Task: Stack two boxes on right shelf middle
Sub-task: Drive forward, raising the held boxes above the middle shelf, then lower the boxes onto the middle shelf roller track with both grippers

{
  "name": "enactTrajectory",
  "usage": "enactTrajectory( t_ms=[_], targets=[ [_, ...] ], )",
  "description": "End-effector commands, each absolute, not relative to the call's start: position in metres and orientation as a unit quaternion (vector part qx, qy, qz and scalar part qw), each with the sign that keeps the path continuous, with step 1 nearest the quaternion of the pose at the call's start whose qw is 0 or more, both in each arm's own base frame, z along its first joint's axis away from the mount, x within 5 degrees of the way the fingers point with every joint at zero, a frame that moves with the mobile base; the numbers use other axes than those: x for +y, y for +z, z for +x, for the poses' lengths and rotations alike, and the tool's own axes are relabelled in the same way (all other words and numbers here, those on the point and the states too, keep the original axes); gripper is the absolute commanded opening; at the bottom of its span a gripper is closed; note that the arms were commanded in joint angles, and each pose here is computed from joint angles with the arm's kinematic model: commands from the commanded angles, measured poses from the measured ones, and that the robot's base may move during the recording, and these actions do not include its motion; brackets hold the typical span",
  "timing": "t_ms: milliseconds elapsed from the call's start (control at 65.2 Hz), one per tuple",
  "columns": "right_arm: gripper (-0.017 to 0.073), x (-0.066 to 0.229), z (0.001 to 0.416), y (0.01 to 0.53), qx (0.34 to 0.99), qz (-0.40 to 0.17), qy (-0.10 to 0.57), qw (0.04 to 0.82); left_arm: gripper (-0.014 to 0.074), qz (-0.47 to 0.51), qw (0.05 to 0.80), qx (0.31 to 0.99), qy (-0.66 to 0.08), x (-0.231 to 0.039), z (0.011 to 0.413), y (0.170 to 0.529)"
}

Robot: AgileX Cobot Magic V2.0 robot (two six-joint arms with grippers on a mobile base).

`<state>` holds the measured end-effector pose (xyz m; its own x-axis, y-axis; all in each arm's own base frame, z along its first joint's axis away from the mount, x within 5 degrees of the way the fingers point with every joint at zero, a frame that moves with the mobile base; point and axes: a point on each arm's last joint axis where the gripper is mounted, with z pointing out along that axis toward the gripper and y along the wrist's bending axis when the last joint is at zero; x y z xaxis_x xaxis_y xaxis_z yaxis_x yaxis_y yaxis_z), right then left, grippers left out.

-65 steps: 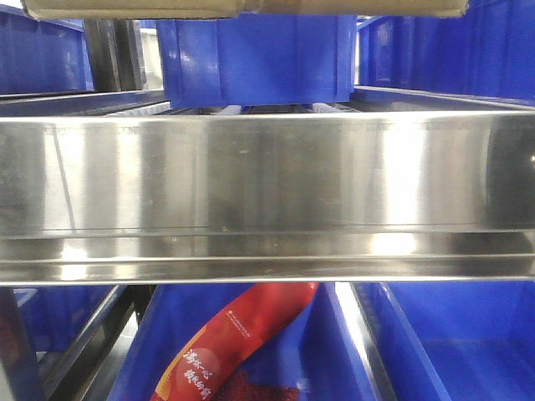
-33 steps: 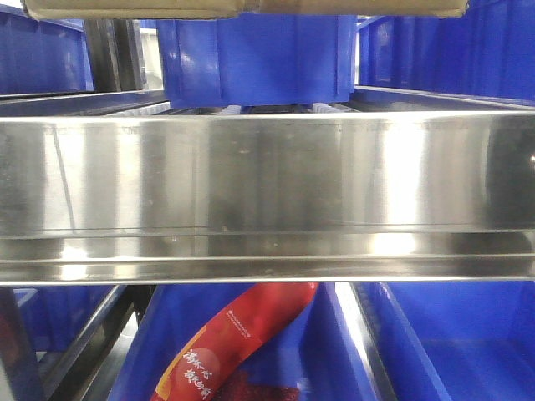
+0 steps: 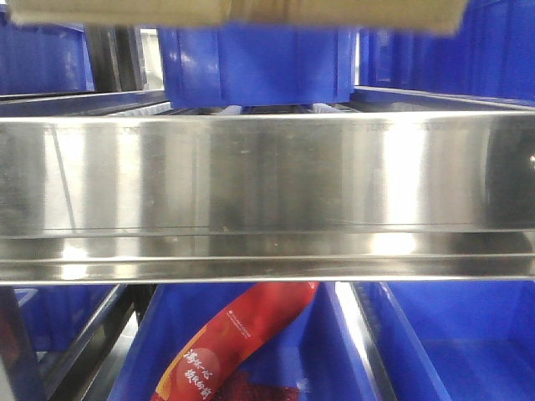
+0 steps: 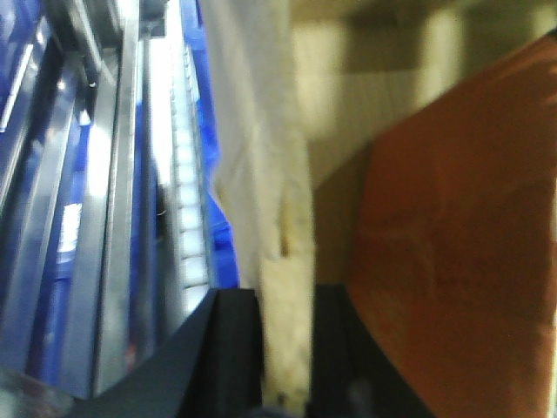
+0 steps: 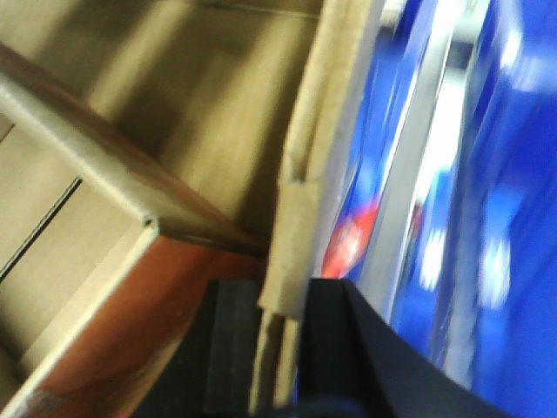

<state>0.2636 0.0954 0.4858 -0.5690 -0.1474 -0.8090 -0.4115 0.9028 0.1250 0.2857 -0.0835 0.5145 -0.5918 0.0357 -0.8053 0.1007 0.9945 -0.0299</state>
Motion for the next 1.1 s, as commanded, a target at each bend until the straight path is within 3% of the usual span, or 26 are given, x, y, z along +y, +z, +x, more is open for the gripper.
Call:
enactTrajectory(
  t_ms=[0,245,337,445,552,659,690,797,889,966,1088],
  targets=[
    [-0.0151,0.096,0.274,0.474,0.889,-0.161,0.143,0.405,-0.0111,0.048,0.460,0.887,-0.002,-0.083,0.300,0.508],
    [-0.0149,0.103,0.297,0.451,0.905,-0.160,0.140,0.369,-0.0110,0.052,0.429,0.902,0.009,-0.090,0.325,0.485],
    [-0.0076,0.104,0.301,0.449,0.905,-0.159,0.140,0.369,-0.0062,0.053,0.427,0.903,0.010,-0.091,0.326,0.483],
    [0.0139,0.103,0.302,0.448,0.906,-0.159,0.136,0.368,0.0100,0.053,0.427,0.903,0.010,-0.091,0.326,0.483],
    [0.0416,0.102,0.301,0.449,0.906,-0.160,0.130,0.370,0.0355,0.052,0.429,0.902,0.009,-0.090,0.325,0.484],
    [0.0576,0.101,0.299,0.454,0.906,-0.161,0.128,0.369,0.0601,0.052,0.432,0.900,0.005,-0.090,0.321,0.487],
    [0.0570,0.101,0.297,0.457,0.906,-0.162,0.128,0.368,0.0626,0.051,0.435,0.899,0.004,-0.089,0.319,0.490],
    [0.0540,0.099,0.290,0.469,0.903,-0.166,0.128,0.374,0.0550,0.050,0.448,0.893,-0.003,-0.086,0.308,0.500],
    [0.0442,0.095,0.276,0.483,0.894,-0.166,0.130,0.396,0.0475,0.047,0.467,0.883,-0.019,-0.081,0.289,0.515],
    [0.0298,0.090,0.260,0.496,0.884,-0.166,0.132,0.417,0.0379,0.045,0.486,0.873,-0.028,-0.076,0.272,0.528],
    [-0.0013,0.082,0.232,0.515,0.866,-0.167,0.132,0.452,0.0171,0.042,0.515,0.855,-0.052,-0.068,0.241,0.549]
  ],
)
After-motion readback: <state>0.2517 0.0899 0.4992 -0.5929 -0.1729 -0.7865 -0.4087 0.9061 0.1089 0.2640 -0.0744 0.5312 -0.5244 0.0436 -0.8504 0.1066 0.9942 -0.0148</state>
